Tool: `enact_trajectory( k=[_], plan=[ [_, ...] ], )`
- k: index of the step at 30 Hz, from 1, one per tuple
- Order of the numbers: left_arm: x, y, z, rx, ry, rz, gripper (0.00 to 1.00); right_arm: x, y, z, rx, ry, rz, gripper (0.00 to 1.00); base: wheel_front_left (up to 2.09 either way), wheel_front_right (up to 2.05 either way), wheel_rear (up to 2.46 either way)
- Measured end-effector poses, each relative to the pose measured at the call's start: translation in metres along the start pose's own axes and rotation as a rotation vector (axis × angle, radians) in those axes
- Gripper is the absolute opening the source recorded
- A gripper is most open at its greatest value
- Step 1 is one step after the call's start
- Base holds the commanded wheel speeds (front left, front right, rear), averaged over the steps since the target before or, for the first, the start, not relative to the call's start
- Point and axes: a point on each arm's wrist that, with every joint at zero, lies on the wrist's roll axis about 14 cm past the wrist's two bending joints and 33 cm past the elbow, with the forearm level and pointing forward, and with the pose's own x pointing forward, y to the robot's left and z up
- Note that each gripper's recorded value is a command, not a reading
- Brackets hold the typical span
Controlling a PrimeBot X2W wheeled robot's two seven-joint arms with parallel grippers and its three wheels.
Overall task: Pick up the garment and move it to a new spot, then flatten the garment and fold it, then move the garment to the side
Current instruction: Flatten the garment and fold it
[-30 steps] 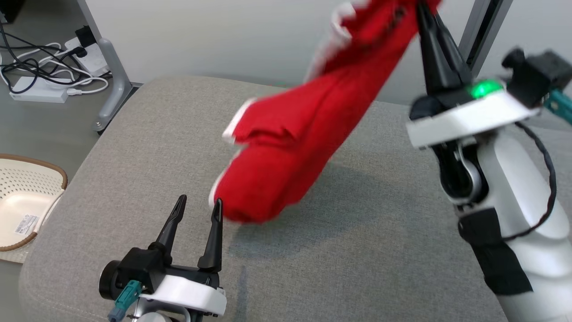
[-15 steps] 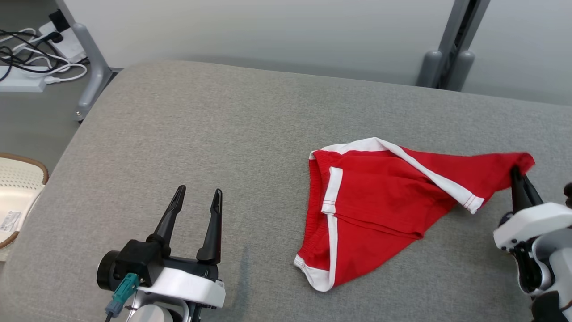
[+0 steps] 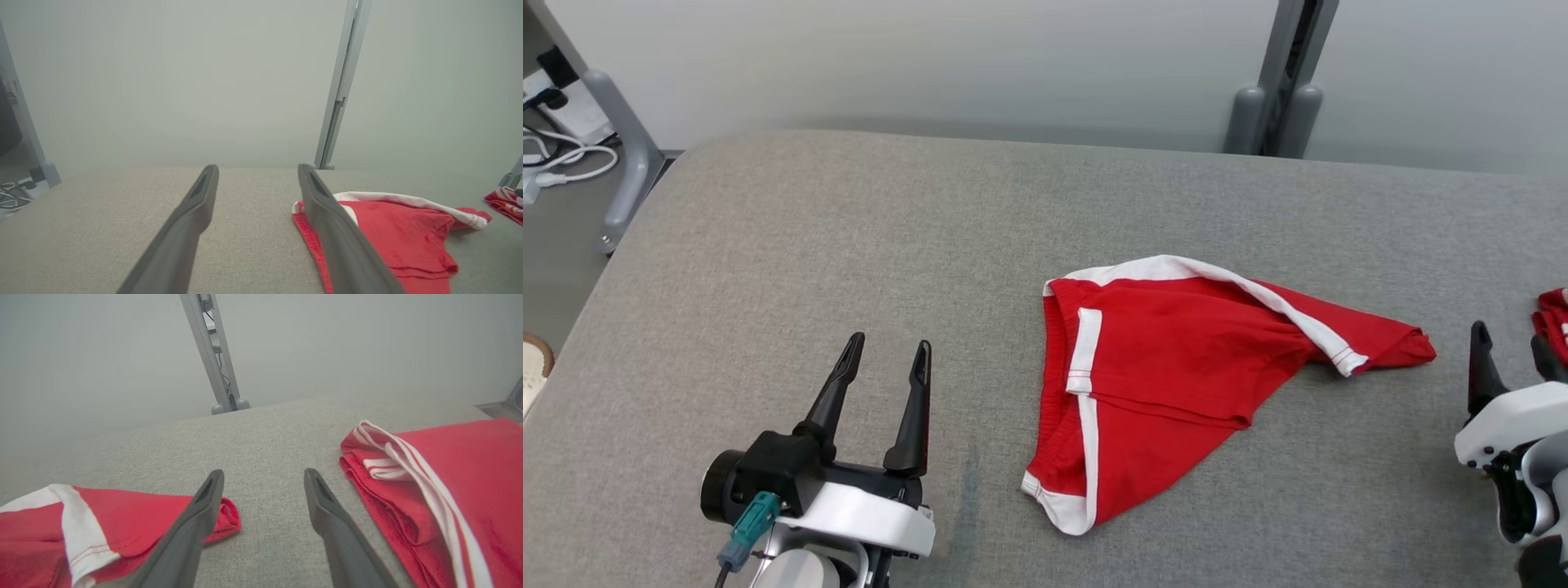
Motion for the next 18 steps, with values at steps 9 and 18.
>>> enact_trajectory(
  k=[9, 18],
  plan=[
    [-0.003, -0.008, 0.009, -0.008, -0.027, -0.022, 1.0, -0.016, 0.052, 0.086, -0.134, -0.302, 0.165, 1.0, 0.0, 0.0, 0.0],
    [-0.012, -0.007, 0.026, -0.012, -0.081, -0.006, 1.0, -0.077, 0.106, 0.096, -0.268, -0.437, 0.342, 1.0, 0.0, 0.0, 0.0]
  ],
)
